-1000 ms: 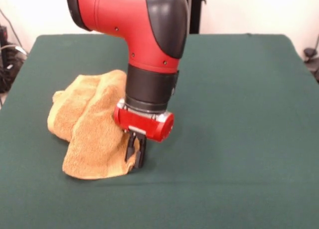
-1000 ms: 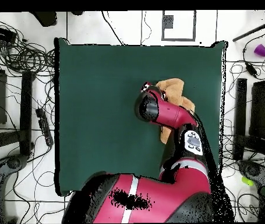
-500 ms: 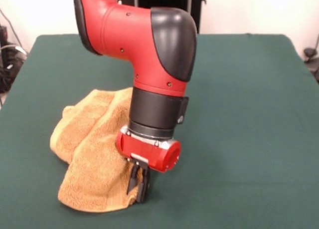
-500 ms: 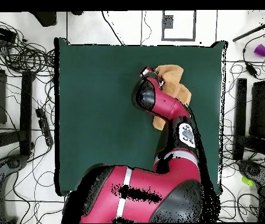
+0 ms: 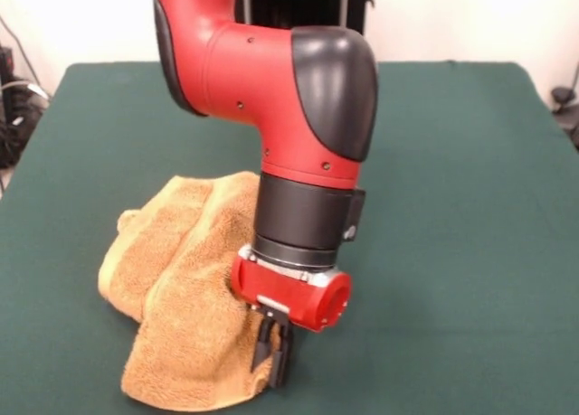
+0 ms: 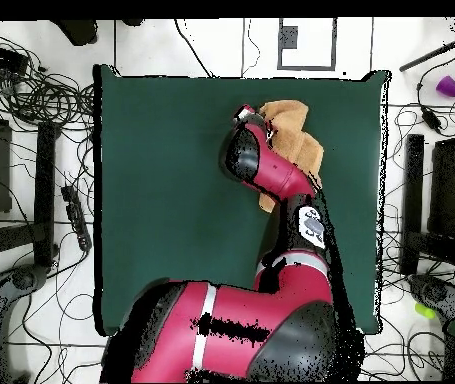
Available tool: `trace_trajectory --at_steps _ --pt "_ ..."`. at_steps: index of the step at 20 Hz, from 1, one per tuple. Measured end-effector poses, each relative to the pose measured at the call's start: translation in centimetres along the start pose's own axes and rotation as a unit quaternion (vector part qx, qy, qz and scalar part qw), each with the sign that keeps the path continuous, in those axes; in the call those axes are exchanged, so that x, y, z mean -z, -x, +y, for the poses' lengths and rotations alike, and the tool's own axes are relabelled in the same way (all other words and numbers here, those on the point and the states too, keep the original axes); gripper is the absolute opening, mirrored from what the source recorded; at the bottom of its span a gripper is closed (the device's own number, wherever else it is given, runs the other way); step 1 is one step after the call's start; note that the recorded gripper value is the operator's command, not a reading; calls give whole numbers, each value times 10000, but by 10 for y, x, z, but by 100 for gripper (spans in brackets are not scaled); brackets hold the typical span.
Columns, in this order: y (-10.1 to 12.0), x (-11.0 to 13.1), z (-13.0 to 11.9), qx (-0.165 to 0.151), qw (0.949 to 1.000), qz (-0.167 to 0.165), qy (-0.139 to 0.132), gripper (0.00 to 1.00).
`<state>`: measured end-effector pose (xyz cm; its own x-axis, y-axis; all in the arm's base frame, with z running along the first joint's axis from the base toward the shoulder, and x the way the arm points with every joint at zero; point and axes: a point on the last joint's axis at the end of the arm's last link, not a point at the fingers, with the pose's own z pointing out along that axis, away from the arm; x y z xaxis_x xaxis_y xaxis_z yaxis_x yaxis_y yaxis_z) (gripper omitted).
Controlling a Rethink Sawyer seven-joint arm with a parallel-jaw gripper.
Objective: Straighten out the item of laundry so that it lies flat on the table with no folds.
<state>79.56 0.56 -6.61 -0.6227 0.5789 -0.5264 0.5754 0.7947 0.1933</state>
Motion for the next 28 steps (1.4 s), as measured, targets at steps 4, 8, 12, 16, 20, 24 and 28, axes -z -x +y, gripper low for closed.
trace_trajectory --at_steps 4,8,12,16,20,24,28 --pt "-8 11 13 53 9996 292 3 0" --pt "-7 32 15 -40 9977 670 -19 0" --pt "11 70 9 -350 9933 1103 35 0" --pt "41 109 -7 -659 9879 1403 75 0" --pt "65 135 -13 -737 9848 1573 76 0" --pt "82 159 -3 -716 9832 1669 155 0" --pt "83 168 3 -674 9815 1785 182 0"
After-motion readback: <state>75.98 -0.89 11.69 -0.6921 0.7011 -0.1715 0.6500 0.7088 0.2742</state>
